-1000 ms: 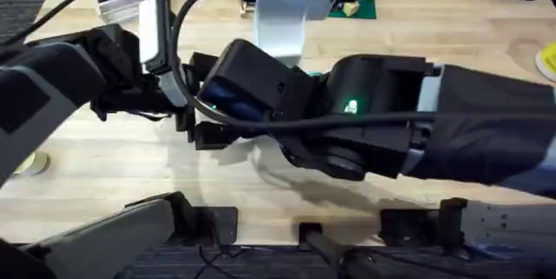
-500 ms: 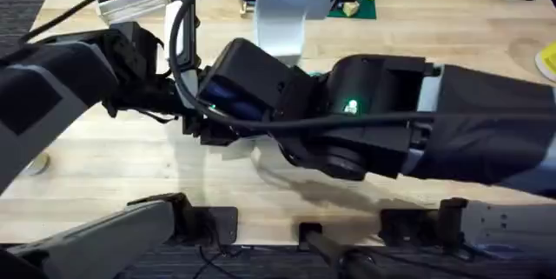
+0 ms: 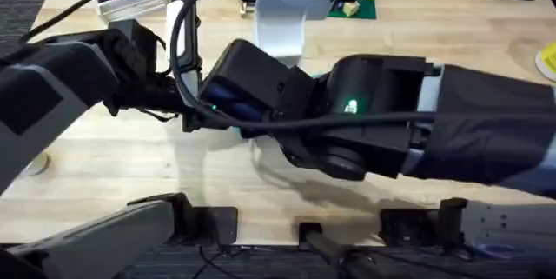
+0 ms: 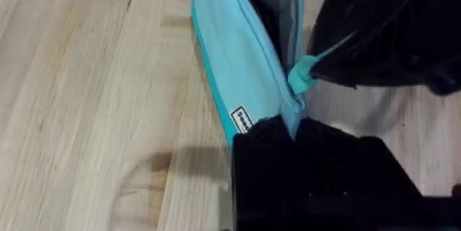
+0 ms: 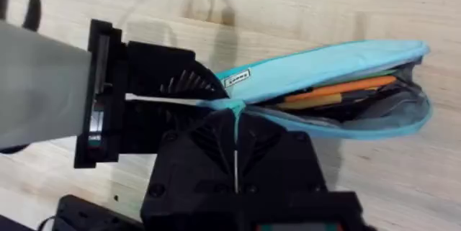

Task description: Unzip the bag, pick up the pens from the table one at a time and place them inside, then zip the bag closed.

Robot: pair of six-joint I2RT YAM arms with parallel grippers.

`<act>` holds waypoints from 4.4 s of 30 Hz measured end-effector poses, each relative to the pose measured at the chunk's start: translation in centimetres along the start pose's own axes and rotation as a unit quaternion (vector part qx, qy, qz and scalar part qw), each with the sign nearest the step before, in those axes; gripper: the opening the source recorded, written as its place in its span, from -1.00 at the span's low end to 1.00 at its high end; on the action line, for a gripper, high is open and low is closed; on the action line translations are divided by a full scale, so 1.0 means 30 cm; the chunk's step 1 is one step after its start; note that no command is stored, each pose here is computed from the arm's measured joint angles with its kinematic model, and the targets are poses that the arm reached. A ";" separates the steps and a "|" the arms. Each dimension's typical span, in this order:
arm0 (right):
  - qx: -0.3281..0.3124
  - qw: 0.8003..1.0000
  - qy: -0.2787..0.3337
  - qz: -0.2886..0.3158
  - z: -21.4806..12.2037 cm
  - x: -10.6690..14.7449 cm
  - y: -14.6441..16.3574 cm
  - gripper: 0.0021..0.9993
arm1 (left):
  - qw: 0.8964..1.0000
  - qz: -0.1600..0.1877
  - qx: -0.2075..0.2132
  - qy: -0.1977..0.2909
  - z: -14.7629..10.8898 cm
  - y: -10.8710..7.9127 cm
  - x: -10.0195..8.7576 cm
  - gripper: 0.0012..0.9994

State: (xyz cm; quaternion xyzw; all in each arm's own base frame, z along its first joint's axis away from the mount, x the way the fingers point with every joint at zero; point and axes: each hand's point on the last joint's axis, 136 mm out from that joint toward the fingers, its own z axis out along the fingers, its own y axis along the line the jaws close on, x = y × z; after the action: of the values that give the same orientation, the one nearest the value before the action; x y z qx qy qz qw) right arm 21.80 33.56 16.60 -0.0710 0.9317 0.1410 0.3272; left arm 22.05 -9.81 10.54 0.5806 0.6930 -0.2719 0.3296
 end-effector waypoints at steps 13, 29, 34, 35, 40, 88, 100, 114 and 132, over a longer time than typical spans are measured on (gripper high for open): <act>0.029 0.998 0.017 -0.050 0.026 -0.022 -0.084 -0.94 | 1.000 0.003 0.000 -0.001 0.001 0.002 -0.003 -0.91; 0.120 0.990 0.053 -0.059 0.063 -0.077 -0.331 -0.94 | 1.000 0.007 -0.004 0.001 0.001 0.008 -0.001 -0.91; 0.156 0.986 0.049 -0.045 0.075 -0.133 -0.438 -0.94 | 1.000 0.009 -0.006 0.002 0.001 0.012 0.001 -0.91; 0.161 0.985 0.048 -0.042 0.076 -0.142 -0.456 -0.94 | 1.000 0.010 -0.006 0.002 0.001 0.013 0.001 -0.91; 0.186 0.981 0.047 -0.022 0.083 -0.182 -0.548 -0.94 | 1.000 0.010 -0.006 0.002 0.001 0.013 0.001 -0.91; 0.093 0.991 -0.029 -0.092 -0.302 -0.283 -0.568 0.99 | 1.000 0.022 -0.018 0.002 0.001 0.035 0.000 0.99; 0.078 0.990 -0.019 -0.119 -0.298 -0.273 -0.551 0.99 | 0.995 -0.062 -0.032 0.069 -0.135 0.095 -0.088 0.99; 0.035 0.986 0.027 -0.162 -0.287 -0.207 -0.514 0.99 | 0.993 -0.041 -0.032 0.108 -0.200 0.101 -0.189 0.99; 0.033 0.986 0.029 -0.163 -0.287 -0.204 -0.513 0.99 | 0.993 -0.042 -0.032 0.110 -0.201 0.100 -0.186 0.99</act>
State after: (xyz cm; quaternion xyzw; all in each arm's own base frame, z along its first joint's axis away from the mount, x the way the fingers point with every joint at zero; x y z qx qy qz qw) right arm 24.91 16.52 23.55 -0.2148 0.9210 0.0524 0.3208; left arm 24.77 -8.20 18.70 0.5666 0.7571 -0.1979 0.2581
